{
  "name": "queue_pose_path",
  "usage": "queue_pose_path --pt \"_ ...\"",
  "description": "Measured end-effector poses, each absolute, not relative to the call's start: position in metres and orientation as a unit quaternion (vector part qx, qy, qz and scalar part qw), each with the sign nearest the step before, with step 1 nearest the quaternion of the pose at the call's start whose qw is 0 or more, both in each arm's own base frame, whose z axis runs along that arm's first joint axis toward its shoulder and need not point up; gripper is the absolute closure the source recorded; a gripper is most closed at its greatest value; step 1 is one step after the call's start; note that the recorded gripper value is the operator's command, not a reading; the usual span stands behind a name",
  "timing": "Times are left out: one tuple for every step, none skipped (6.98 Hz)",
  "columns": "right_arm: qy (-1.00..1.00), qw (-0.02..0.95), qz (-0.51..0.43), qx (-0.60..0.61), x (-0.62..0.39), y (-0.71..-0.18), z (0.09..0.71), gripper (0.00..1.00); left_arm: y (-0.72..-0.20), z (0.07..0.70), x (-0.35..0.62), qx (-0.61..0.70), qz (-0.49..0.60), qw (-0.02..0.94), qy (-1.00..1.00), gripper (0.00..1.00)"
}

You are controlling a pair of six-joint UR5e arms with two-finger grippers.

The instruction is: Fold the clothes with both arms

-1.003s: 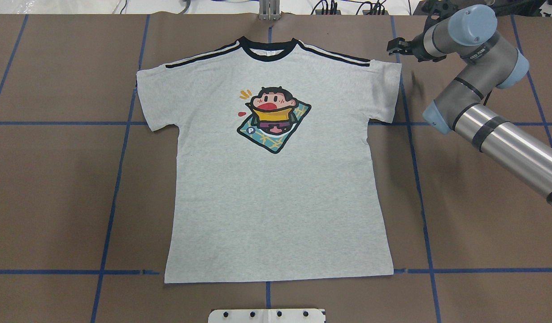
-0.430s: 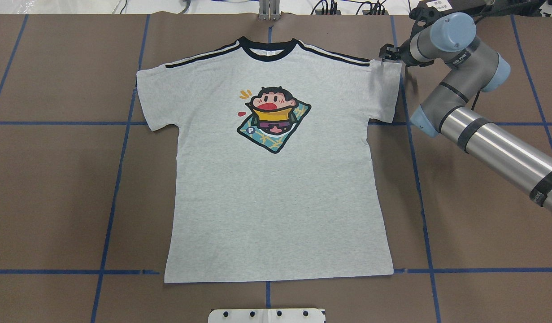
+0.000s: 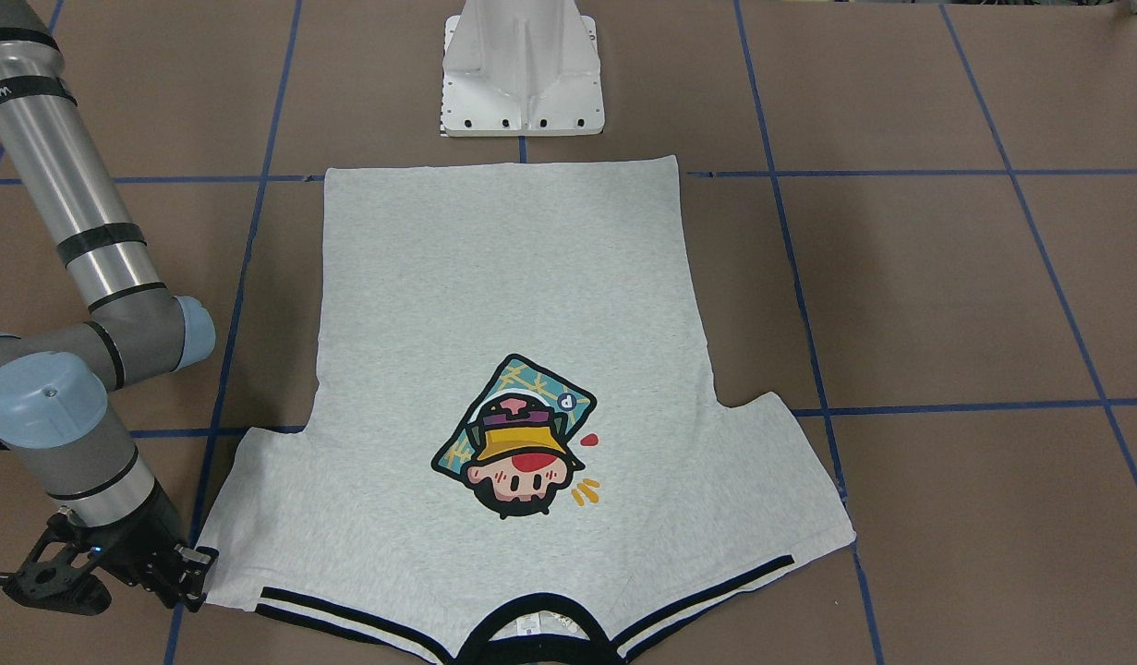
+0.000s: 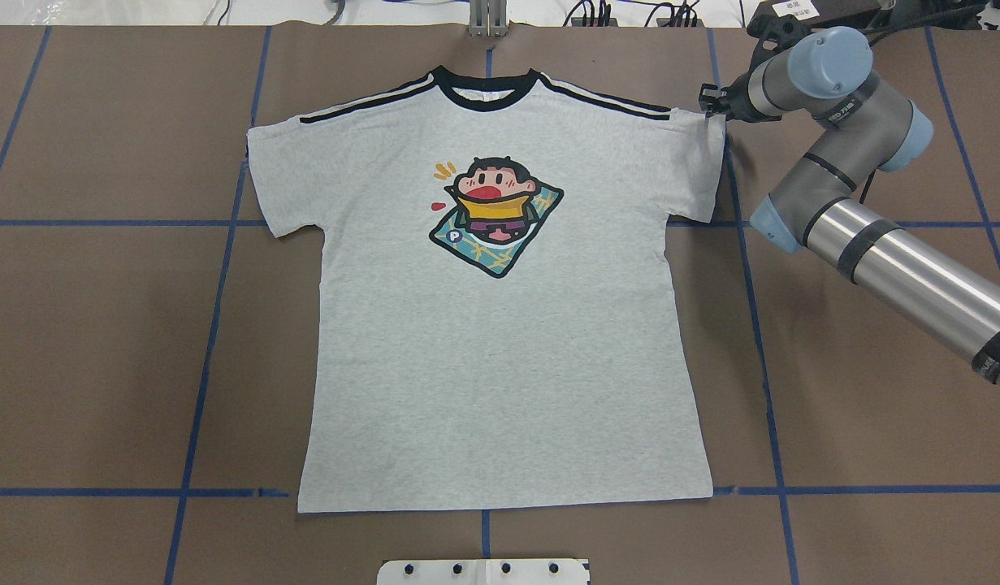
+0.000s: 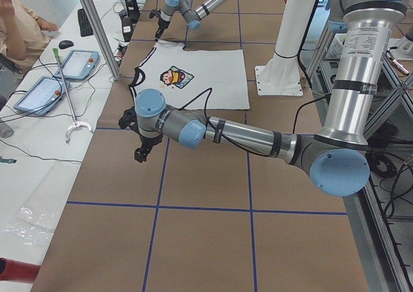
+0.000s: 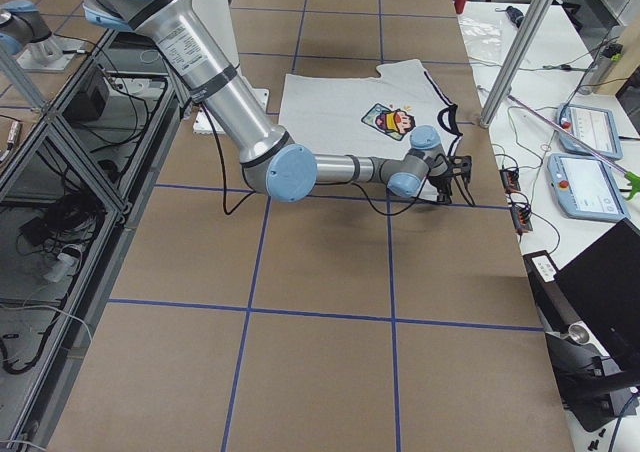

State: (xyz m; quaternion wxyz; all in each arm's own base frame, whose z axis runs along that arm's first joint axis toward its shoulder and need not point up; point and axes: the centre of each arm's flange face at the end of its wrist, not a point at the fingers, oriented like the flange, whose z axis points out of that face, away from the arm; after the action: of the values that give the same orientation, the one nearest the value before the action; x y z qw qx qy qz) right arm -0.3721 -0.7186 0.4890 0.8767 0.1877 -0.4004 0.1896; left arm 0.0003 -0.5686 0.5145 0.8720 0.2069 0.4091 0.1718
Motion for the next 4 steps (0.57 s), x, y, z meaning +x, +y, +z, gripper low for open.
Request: queue_pose_path --pt "-0.404 0.875 0.190 0.187 -0.370 -0.715 0.489 1.00 -0.568 0.514 0.001 0.206 0.173 0.869 0.416 0.00" --pt "-0.414 0.871 0.188 0.188 -0.368 -0.711 0.481 1.00 -0.568 0.514 0.001 0.205 0.173 0.867 0.420 0.00" --pt "-0.431 0.861 0.193 0.187 -0.374 -0.706 0.461 1.00 -0.568 0.513 0.002 0.205 0.173 0.866 0.421 0.00" --pt "-0.454 0.849 0.205 0.176 -0.397 -0.697 0.426 1.00 -0.567 0.512 0.002 0.206 0.174 0.866 0.422 0.00"
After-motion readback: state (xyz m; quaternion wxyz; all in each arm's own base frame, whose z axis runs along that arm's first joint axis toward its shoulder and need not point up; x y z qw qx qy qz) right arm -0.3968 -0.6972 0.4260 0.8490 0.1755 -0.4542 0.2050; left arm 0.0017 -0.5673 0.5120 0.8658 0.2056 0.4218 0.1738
